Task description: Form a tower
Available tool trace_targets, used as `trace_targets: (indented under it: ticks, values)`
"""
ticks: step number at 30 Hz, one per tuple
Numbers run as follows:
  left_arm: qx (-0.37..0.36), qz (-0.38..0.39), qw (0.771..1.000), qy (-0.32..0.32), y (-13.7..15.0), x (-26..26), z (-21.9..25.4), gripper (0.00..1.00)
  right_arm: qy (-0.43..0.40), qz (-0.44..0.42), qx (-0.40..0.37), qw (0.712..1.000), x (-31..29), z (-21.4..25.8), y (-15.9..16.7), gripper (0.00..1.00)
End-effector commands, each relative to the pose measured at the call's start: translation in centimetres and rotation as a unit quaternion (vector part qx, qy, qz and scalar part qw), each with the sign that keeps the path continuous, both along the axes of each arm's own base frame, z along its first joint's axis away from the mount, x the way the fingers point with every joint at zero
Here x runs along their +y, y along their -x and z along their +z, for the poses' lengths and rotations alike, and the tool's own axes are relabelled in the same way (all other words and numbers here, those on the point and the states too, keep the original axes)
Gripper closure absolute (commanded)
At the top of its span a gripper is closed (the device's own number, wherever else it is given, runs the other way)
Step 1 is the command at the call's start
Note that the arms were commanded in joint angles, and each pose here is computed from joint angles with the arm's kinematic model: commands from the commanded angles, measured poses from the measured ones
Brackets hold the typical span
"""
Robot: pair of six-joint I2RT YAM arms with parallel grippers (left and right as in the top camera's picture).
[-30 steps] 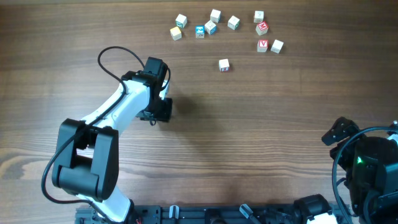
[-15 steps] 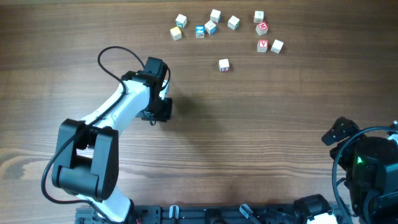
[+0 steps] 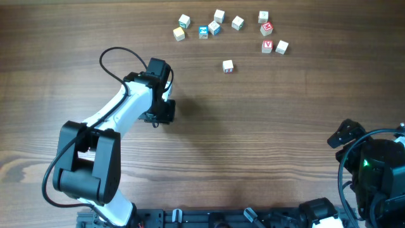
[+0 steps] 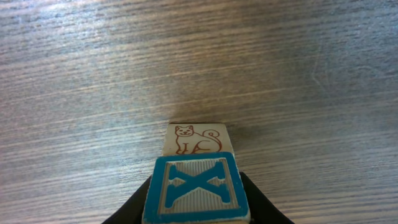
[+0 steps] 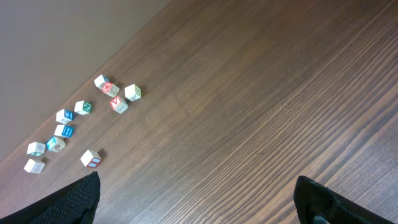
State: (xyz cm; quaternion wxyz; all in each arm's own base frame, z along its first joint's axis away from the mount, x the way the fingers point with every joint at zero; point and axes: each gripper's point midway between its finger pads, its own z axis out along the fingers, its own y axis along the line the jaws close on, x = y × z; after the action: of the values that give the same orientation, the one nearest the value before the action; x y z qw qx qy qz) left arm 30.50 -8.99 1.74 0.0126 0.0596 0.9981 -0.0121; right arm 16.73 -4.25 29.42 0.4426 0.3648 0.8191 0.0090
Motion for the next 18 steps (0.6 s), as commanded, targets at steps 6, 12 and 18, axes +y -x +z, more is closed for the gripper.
trace_targets:
  ticks: [6,12,18]
  values:
    - [-0.002,0.048,0.999,-0.015,-0.3,3.7,0.8,0.79,0.000,0.003,0.004,1.000,0.1,-0.2,-0.1,0.00]
    - [-0.008,0.068,0.998,-0.018,-0.7,5.0,0.9,0.78,0.000,0.003,0.004,1.000,0.1,-0.2,-0.1,0.00]
    - [-0.018,0.065,0.998,-0.016,-1.2,5.0,0.9,0.77,0.000,0.003,0.004,1.000,0.1,-0.2,-0.1,0.00]
